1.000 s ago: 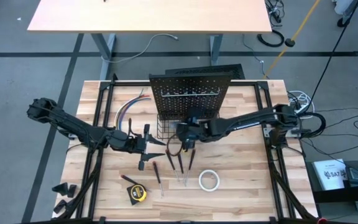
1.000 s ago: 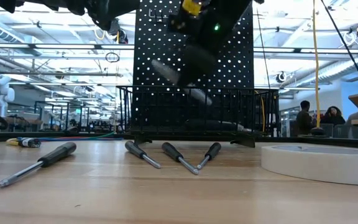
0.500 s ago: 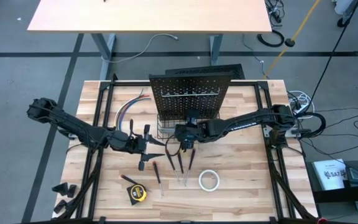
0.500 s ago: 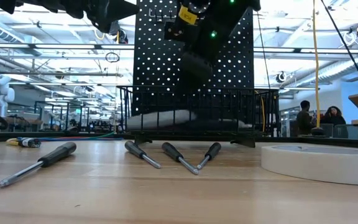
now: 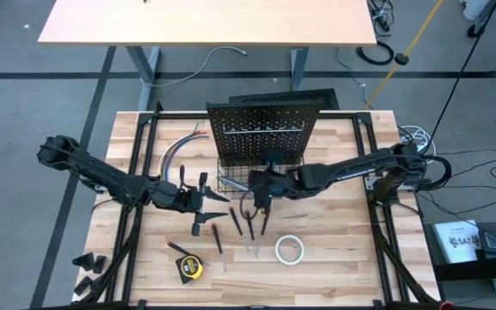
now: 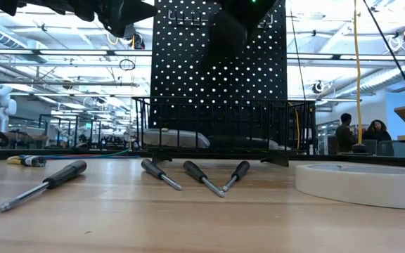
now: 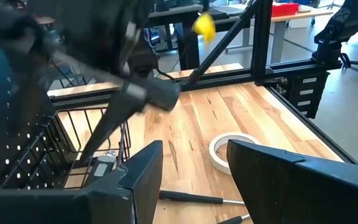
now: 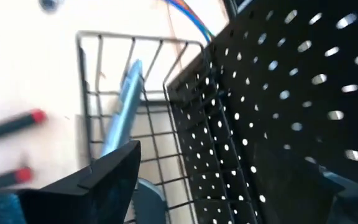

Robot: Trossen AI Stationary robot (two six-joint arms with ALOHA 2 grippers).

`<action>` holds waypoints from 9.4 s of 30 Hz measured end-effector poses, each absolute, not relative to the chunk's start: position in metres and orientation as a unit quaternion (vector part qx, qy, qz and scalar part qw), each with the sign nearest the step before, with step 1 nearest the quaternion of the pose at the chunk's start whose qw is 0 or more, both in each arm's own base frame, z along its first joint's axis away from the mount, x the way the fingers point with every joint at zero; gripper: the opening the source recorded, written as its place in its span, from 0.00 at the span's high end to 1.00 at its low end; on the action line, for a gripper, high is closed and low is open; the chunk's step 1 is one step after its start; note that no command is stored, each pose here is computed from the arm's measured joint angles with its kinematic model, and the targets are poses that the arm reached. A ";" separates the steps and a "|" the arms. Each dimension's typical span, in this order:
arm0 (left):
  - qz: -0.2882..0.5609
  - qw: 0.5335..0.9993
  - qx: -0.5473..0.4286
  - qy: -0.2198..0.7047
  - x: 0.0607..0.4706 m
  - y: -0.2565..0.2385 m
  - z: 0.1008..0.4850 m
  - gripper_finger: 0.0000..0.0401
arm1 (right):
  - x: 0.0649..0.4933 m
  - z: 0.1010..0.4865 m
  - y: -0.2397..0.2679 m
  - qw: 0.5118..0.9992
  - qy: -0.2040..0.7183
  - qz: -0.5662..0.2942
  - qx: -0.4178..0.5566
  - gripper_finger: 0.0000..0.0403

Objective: Hang tools onto peg board
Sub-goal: Put the white tape into the wire basket on the pegboard, then hang the tape measure onto the pegboard

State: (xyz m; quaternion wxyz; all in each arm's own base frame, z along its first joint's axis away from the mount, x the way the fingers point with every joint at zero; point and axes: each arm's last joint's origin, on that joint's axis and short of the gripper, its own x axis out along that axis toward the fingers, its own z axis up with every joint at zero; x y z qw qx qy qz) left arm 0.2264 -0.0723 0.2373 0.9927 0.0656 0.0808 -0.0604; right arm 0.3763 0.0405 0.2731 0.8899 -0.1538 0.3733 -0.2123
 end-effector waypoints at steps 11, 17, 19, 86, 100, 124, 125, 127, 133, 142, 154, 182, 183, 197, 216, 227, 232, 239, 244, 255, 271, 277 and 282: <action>-0.060 0.992 0.055 0.092 0.226 -0.072 0.235 0.53 | 0.368 0.276 0.089 0.925 0.378 -0.042 0.025 0.25; -0.100 0.987 0.034 0.125 0.224 -0.074 0.229 0.53 | 0.375 0.256 0.108 0.917 0.391 -0.042 0.059 0.25; -0.118 0.982 0.012 0.146 0.223 -0.075 0.226 0.53 | 0.378 0.248 0.111 0.913 0.399 -0.046 0.069 0.25; -0.134 0.974 -0.023 0.180 0.221 -0.076 0.220 0.53 | 0.287 0.139 0.159 0.788 0.570 -0.174 0.157 0.92; -0.134 0.974 -0.025 0.180 0.221 -0.076 0.220 0.53 | 0.311 0.180 0.162 0.812 0.554 -0.158 0.098 0.92; -0.133 0.974 -0.028 0.181 0.221 -0.076 0.220 0.53 | 0.350 0.246 0.092 0.819 0.299 -0.461 -0.163 0.92; -0.133 0.974 -0.028 0.181 0.221 -0.076 0.220 0.53 | 0.350 0.245 0.085 0.812 0.306 -0.470 -0.164 0.92; -0.133 0.974 -0.028 0.181 0.221 -0.076 0.220 0.53 | 0.347 0.244 0.072 0.795 0.320 -0.489 -0.164 0.92; -0.132 0.973 -0.026 0.190 0.220 -0.076 0.219 0.53 | 0.329 0.241 0.044 0.744 0.375 -0.534 -0.142 0.92; -0.131 0.970 -0.024 0.204 0.219 -0.075 0.216 0.53 | 0.320 0.239 0.042 0.726 0.412 -0.537 -0.120 0.92; -0.128 0.970 -0.036 0.205 0.220 -0.075 0.216 0.53 | 0.319 0.236 0.042 0.713 0.472 -0.509 -0.102 0.69; -0.121 0.972 -0.036 0.196 0.220 -0.075 0.218 0.53 | 0.309 0.255 0.088 0.769 0.392 -0.470 -0.183 0.65; -0.121 0.973 -0.037 0.191 0.221 -0.075 0.218 0.53 | 0.308 0.258 0.093 0.775 0.384 -0.466 -0.187 0.65; -0.245 0.959 -0.079 0.115 0.218 -0.096 0.236 0.53 | 0.305 0.264 0.165 0.873 0.328 -0.341 -0.117 0.65; -0.233 0.836 -0.249 0.430 0.165 -0.169 0.232 0.53 | 0.328 0.232 0.196 0.939 0.317 -0.108 -0.085 0.65; -0.060 0.858 -0.198 0.470 0.139 -0.165 0.213 0.53 | 0.378 0.225 0.211 0.963 0.194 0.187 -0.005 0.67; -0.006 0.852 -0.221 0.475 0.140 -0.158 0.209 0.54 | 0.410 0.196 0.201 0.947 0.116 0.296 0.041 0.76; 0.006 0.842 -0.220 0.492 0.143 -0.163 0.200 0.77 | 0.441 0.153 0.179 0.945 0.127 0.298 0.050 0.98; 0.017 0.834 -0.204 0.512 0.146 -0.167 0.189 0.98 | 0.467 0.153 0.186 0.940 0.132 0.315 0.020 1.00; 0.049 0.807 -0.210 0.550 0.157 -0.172 0.166 0.99 | 0.523 0.155 0.208 0.927 0.206 0.308 -0.056 1.00; 0.028 0.811 -0.235 0.536 0.162 -0.178 0.167 0.99 | 0.531 0.139 0.217 0.932 0.223 0.278 -0.070 1.00; 0.012 0.815 -0.253 0.521 0.165 -0.182 0.169 0.99 | 0.531 0.134 0.211 0.927 0.251 0.271 -0.070 1.00; 0.024 0.820 -0.240 0.518 0.164 -0.180 0.168 0.99 | 0.530 0.133 0.208 0.939 0.273 0.182 -0.101 1.00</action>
